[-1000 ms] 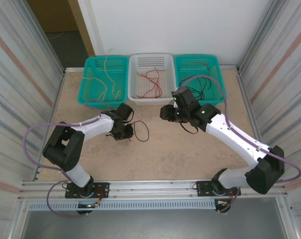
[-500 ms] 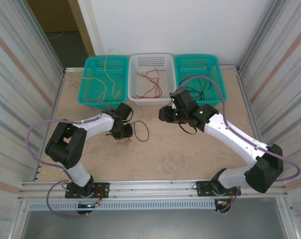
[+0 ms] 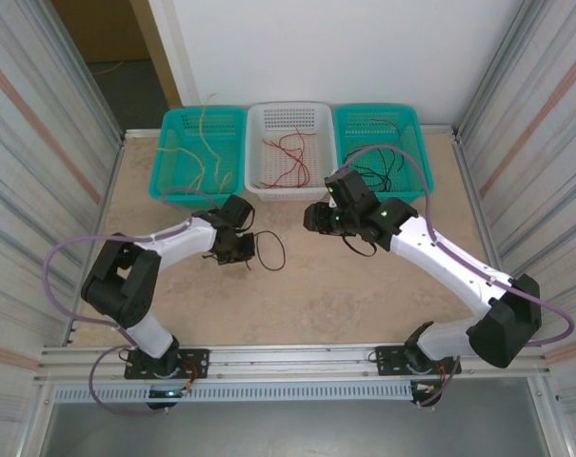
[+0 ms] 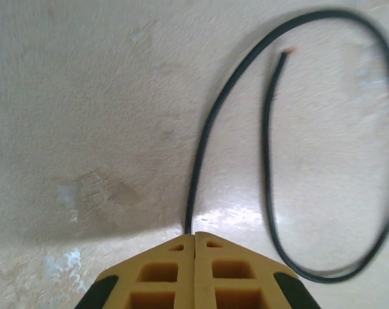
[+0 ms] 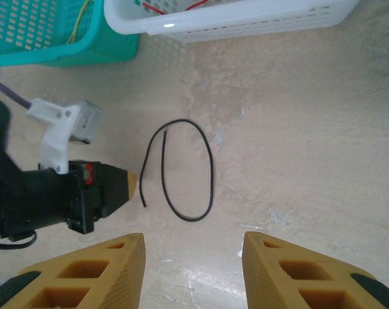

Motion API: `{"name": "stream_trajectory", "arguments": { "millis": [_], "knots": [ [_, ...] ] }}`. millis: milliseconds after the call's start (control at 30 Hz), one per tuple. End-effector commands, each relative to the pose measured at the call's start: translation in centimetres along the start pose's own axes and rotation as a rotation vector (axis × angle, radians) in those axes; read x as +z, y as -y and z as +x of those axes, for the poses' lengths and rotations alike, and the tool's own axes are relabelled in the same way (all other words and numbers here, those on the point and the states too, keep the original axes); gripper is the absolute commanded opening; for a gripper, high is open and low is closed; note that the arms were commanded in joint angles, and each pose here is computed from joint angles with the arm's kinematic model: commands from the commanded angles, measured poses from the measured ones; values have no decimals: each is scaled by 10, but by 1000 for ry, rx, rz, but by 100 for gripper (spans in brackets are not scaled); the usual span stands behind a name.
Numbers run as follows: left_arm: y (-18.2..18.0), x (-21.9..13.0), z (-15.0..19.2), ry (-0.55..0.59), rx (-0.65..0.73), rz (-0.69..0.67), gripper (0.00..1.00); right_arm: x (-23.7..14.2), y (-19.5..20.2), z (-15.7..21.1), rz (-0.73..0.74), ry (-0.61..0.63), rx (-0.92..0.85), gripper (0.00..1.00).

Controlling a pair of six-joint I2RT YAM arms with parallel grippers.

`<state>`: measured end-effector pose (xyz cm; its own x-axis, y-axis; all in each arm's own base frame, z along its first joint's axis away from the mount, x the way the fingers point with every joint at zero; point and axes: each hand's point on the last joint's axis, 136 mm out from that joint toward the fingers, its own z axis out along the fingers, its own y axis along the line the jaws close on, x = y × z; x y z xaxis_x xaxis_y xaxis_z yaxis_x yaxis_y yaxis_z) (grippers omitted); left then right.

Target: Untangle the cables

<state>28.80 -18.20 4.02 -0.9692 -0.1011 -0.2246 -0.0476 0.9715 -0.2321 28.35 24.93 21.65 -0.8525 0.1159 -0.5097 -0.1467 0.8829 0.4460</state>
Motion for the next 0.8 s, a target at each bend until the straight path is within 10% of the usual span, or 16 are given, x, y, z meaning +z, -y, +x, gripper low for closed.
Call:
{"name": "stream_trajectory", "arguments": {
  "millis": [0,333,467,767],
  "knots": [
    [15,-29,-7,67,67,70,0,-14,-5,-11,3,39,-14,44],
    [17,-51,-4,114,123,62,1,-17,-6,-15,9,52,-21,44],
    [12,-32,5,53,96,42,27,-16,-5,-14,12,48,-20,44],
    [3,3,11,-17,71,-26,35,-15,-2,-7,17,29,-16,44]
  ]
}}
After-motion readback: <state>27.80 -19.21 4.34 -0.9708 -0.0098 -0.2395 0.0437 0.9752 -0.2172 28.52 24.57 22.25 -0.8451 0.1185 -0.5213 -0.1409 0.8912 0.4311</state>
